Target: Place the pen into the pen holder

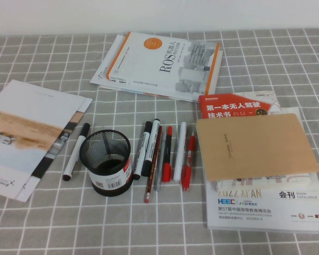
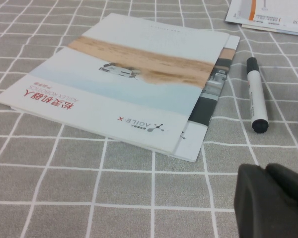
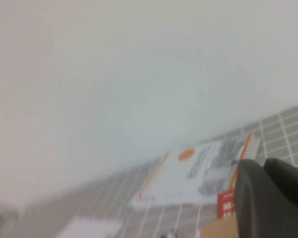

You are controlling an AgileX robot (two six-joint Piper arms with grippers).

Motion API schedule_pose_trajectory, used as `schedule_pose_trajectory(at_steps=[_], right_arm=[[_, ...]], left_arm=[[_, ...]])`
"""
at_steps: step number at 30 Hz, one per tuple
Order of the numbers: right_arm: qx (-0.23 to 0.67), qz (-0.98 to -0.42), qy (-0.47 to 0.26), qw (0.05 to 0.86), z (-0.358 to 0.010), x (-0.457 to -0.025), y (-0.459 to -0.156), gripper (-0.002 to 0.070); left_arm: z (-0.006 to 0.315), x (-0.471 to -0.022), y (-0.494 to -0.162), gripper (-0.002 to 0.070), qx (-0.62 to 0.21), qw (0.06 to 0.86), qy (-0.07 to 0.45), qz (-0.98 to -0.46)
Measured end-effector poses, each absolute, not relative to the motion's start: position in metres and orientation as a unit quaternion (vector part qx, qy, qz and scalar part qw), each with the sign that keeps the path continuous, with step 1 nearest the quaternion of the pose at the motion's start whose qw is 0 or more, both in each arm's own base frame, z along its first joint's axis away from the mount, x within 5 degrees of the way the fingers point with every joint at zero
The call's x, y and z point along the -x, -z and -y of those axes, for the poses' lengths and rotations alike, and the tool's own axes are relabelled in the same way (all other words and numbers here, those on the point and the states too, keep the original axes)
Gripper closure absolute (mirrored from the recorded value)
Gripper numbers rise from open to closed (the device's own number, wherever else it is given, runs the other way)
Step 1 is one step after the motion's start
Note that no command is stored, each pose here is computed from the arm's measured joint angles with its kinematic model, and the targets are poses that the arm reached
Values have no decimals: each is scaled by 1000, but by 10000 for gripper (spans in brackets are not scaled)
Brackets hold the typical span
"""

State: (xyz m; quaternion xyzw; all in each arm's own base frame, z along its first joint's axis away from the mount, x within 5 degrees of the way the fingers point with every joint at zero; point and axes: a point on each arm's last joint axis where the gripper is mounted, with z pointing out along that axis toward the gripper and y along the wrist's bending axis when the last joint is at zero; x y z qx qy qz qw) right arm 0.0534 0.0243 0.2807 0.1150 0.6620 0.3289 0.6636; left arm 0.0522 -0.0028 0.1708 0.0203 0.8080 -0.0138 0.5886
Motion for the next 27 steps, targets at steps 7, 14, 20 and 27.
schedule_pose_trajectory(at_steps=[7,14,20,27], right_arm=[[58,-771,-317,549,-52,-100,-346,689],[131,-838,-313,428,-63,-161,-384,689],[154,-895,-232,348,-73,-207,-404,689],[205,-939,-101,257,-113,-244,-404,689]], left_arm=[[3,-52,-171,678,-20,589,14,-808],[3,-52,-171,678,-20,589,14,-808],[3,-52,-171,678,-20,589,14,-808],[3,-52,-171,678,-20,589,14,-808]])
